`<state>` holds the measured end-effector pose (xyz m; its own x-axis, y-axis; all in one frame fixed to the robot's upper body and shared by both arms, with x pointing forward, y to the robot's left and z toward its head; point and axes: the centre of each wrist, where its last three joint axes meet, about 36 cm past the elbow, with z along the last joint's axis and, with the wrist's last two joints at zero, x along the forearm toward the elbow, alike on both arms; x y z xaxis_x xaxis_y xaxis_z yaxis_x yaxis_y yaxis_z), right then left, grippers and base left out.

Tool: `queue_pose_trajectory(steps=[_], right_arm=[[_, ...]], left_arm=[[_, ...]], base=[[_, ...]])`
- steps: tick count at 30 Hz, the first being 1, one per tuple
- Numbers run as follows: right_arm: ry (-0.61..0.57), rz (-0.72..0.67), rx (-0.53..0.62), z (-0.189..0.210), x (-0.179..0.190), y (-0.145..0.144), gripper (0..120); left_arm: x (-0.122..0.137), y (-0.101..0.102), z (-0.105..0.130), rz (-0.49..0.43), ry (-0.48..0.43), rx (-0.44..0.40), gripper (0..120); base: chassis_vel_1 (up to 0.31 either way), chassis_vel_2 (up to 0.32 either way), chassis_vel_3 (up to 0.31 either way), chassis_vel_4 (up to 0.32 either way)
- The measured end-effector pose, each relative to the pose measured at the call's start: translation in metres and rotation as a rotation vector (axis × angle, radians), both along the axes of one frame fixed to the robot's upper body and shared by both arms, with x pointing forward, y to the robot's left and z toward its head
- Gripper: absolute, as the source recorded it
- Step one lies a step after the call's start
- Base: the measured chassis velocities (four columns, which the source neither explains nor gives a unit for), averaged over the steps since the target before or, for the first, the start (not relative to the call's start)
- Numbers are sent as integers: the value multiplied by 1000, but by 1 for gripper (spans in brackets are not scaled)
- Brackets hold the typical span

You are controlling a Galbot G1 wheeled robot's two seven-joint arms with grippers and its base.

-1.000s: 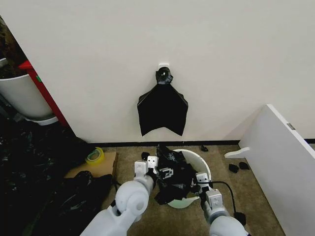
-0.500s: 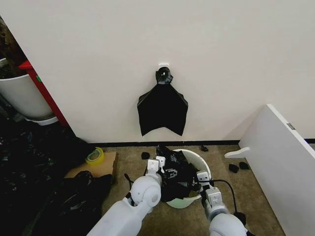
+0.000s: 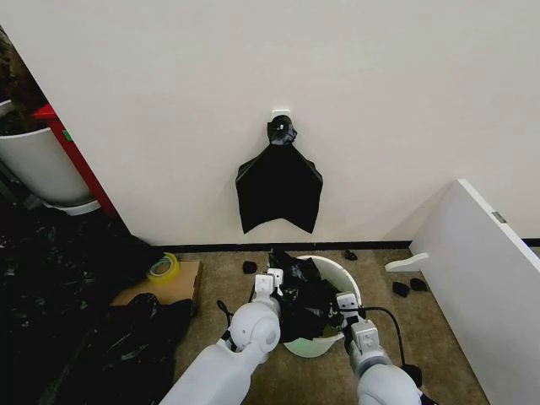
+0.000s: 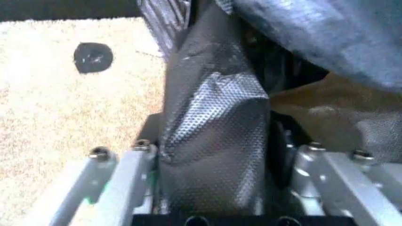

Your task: Place the garbage bag over the trash bin.

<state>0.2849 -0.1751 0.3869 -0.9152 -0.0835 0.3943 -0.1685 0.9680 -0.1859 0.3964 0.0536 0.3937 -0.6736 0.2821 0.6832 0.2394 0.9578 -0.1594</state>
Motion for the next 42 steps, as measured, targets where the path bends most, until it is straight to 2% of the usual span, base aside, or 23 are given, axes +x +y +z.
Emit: queue_pose_trajectory(steps=[1,2,5,6,10,12,18,21,23,28,29,31,32,36,42], right_arm=[[-3,0,0,0,-1,0,0],[-3,0,0,0,-1,0,0],[-7,0,-4,-1,-3,0,0],[-7,0,-4,-1,-3,0,0],[-52,8,35,-3,-3,-1,0],[-78,16,52,-5,-2,-1,0],[-146,35,101,-6,2,-6,0],[-211,43,143,1,10,-16,0],[-223,38,153,5,12,-19,0],[-278,-11,188,20,29,-39,0],[-278,-11,188,20,29,-39,0],[-262,-42,171,22,31,-49,0],[-262,-42,171,22,31,-49,0],[-177,-90,186,22,17,-53,0],[-185,-18,264,15,-6,-39,0]], left_arm=[[1,3,1,1,7,-1,36],[1,3,1,1,7,-1,36],[2,13,3,7,20,3,23],[2,13,3,7,20,3,23],[-3,30,8,19,9,7,4],[-6,35,10,17,3,5,2],[-16,55,19,19,-59,21,2],[-27,75,32,0,-164,51,2],[-30,81,37,-11,-183,56,2],[-48,107,65,-63,-239,75,2],[-48,107,65,-63,-239,75,2],[-56,117,85,-62,-290,69,2],[-56,117,85,-62,-290,69,2],[-69,125,121,-72,-392,16,2],[-69,123,134,-71,-407,-70,2]], base=[[0,0,0,0],[0,0,0,0],[0,0,0,0],[0,0,0,0],[0,0,0,0],[0,0,0,0],[0,0,0,0],[0,0,0,0],[0,0,0,0],[0,0,0,0],[0,0,0,0],[0,0,0,0],[0,0,0,0],[0,0,0,0],[0,0,0,0]])
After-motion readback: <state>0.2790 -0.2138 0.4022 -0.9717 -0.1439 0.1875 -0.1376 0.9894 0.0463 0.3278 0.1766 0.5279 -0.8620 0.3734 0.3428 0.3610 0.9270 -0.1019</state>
